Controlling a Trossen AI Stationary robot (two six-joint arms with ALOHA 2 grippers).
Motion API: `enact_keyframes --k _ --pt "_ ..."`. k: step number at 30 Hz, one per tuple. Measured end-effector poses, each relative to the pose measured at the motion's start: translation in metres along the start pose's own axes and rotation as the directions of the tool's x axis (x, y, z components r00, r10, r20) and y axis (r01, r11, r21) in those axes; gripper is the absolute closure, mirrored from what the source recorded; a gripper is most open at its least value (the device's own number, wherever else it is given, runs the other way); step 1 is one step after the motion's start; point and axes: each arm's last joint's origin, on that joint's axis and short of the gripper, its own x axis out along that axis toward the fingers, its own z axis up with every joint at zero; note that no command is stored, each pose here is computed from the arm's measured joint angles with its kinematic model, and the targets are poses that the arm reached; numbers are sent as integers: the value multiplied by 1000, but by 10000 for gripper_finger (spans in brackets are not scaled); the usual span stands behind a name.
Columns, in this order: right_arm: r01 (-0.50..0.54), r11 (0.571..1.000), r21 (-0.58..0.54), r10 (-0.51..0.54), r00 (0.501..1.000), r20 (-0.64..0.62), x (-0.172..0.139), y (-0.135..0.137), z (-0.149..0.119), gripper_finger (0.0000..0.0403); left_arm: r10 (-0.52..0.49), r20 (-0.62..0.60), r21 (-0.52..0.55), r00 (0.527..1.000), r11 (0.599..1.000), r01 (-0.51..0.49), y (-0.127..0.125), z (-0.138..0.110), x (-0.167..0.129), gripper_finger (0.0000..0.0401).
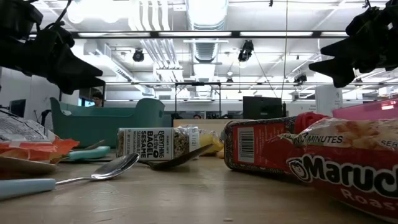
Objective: Pick & Place Food Item
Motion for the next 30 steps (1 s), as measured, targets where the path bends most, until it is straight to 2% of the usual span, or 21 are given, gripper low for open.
enact_keyframes --k 30 --pt "8 1000 1 -8 1000 11 0 0 1 130 0 0 0 1000 1000 0 0 0 0 140"
